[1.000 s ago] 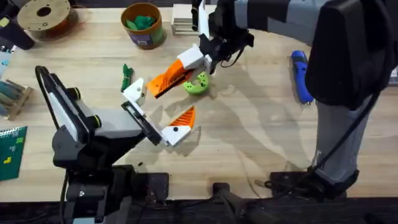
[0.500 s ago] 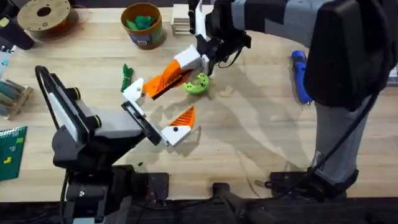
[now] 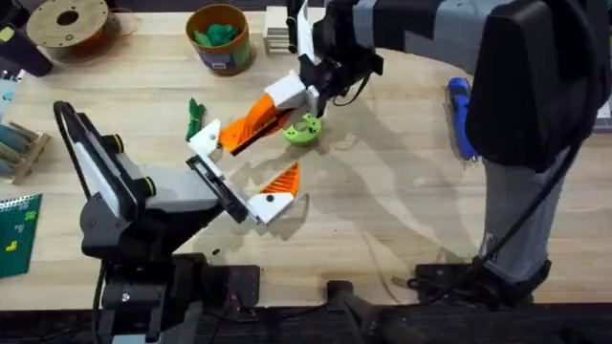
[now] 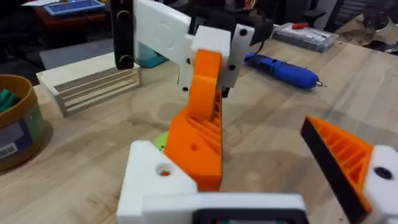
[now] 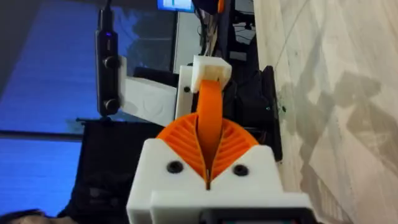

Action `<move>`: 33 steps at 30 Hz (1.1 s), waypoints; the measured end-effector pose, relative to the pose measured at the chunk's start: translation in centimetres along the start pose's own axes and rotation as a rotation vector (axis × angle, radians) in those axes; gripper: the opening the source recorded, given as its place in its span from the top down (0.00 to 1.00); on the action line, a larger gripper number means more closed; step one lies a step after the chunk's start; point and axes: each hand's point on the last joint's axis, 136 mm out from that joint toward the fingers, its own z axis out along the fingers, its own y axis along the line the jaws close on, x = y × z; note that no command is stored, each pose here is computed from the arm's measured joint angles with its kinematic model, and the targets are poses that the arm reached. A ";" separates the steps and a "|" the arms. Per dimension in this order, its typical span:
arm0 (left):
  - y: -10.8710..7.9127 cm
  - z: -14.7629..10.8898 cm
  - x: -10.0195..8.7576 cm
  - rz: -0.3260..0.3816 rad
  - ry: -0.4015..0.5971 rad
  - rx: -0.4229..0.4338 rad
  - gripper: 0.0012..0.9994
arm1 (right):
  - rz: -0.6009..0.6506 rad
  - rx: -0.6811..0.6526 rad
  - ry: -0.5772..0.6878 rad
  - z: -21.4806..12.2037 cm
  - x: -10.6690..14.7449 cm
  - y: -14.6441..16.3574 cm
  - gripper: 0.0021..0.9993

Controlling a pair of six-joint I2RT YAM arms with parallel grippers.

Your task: Pick up the gripper from the table and insert it into the empty holder that is missing its gripper. Then pick up a screw, insert it into the mounting hole, and use the screwdriver to tighten it. Finally, clean up the table by picking up the vegetable and placing it into the bucket.

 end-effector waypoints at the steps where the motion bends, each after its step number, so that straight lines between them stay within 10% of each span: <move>1: 0.0 0.0 0.0 0.000 0.000 0.000 0.01 | -0.005 0.000 0.004 0.2 0.0 0.0 0.99; 33: 0.6 0.0 0.0 -0.018 -0.001 -0.036 0.01 | -0.054 0.028 0.031 2.6 -2.5 -0.9 1.00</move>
